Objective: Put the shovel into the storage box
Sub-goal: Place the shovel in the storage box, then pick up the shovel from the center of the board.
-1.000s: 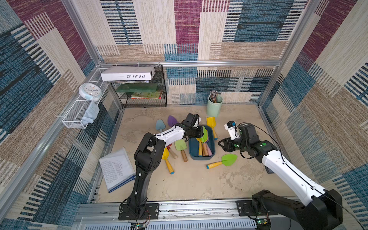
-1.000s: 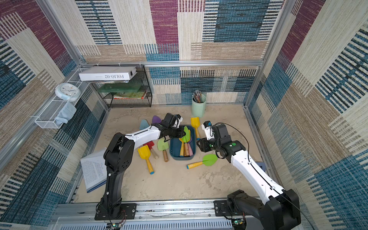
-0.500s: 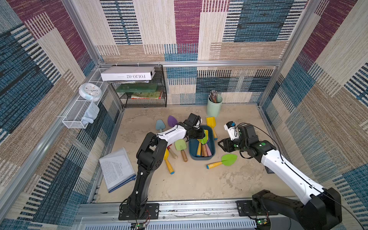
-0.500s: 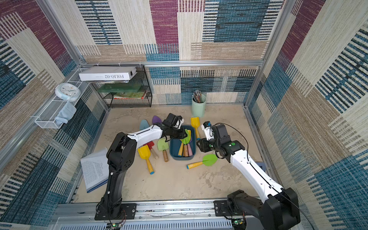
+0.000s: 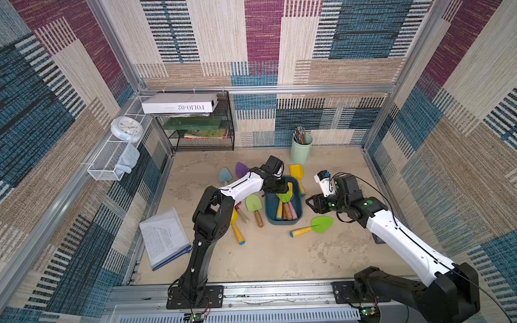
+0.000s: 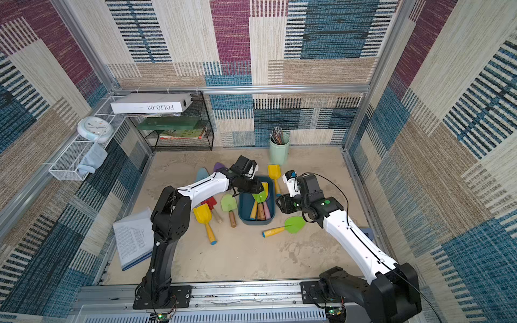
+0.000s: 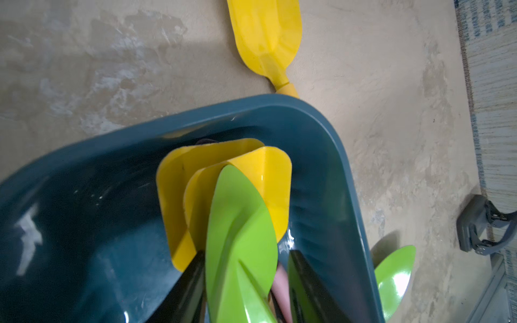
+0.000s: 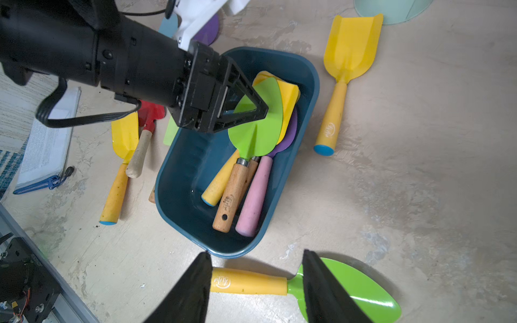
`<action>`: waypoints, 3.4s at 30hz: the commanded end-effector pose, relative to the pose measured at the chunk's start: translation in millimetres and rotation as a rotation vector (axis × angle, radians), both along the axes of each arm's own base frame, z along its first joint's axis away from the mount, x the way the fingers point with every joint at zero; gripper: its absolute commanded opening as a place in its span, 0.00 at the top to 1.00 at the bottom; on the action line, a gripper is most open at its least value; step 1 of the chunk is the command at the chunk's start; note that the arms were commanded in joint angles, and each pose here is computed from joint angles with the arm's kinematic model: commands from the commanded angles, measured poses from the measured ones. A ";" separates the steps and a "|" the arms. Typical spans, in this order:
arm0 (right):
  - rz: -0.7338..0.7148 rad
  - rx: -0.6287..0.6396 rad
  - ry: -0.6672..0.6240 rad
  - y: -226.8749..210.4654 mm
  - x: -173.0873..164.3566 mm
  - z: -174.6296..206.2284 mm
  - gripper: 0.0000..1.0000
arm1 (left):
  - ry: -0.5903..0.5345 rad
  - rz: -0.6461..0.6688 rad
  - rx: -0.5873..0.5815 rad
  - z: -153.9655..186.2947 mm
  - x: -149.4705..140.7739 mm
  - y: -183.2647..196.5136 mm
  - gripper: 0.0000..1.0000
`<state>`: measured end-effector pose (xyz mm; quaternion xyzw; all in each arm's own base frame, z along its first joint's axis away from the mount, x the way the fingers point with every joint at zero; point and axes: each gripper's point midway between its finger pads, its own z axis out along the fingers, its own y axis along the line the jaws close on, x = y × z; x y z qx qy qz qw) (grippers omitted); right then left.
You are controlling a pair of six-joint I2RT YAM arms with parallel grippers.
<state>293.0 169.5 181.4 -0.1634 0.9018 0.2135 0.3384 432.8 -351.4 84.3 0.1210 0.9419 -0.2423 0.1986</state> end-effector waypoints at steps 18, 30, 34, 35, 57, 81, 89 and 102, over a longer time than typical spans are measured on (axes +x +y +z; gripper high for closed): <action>-0.161 -0.122 -0.006 -26.6 30.9 -18.9 0.44 | -0.078 -0.006 0.005 34.5 8.0 -1.1 0.51; -0.065 -0.172 0.075 -27.2 74.0 -57.5 0.48 | -0.147 0.012 -0.066 76.7 -12.3 10.3 0.46; -0.039 -0.189 0.112 -24.7 88.0 -72.2 0.49 | -0.176 0.019 -0.094 92.8 -18.8 14.1 0.40; -0.031 -0.184 0.117 -22.6 90.9 -75.0 0.49 | -0.180 0.024 -0.099 95.1 -19.9 15.6 0.37; 0.018 -0.121 0.195 -7.5 137.6 -113.7 0.49 | -0.172 0.035 -0.099 91.1 -23.3 15.0 0.30; 0.028 -0.033 0.279 4.8 148.6 -140.1 0.53 | -0.165 0.024 -0.094 89.1 -19.0 3.8 0.30; 0.010 -0.041 0.290 2.4 151.1 -144.2 0.66 | -0.161 0.019 -0.093 87.3 -19.9 0.6 0.30; -0.060 -0.065 0.259 -20.3 156.9 -127.9 0.93 | -0.185 0.006 -0.107 101.5 -15.1 -4.2 0.25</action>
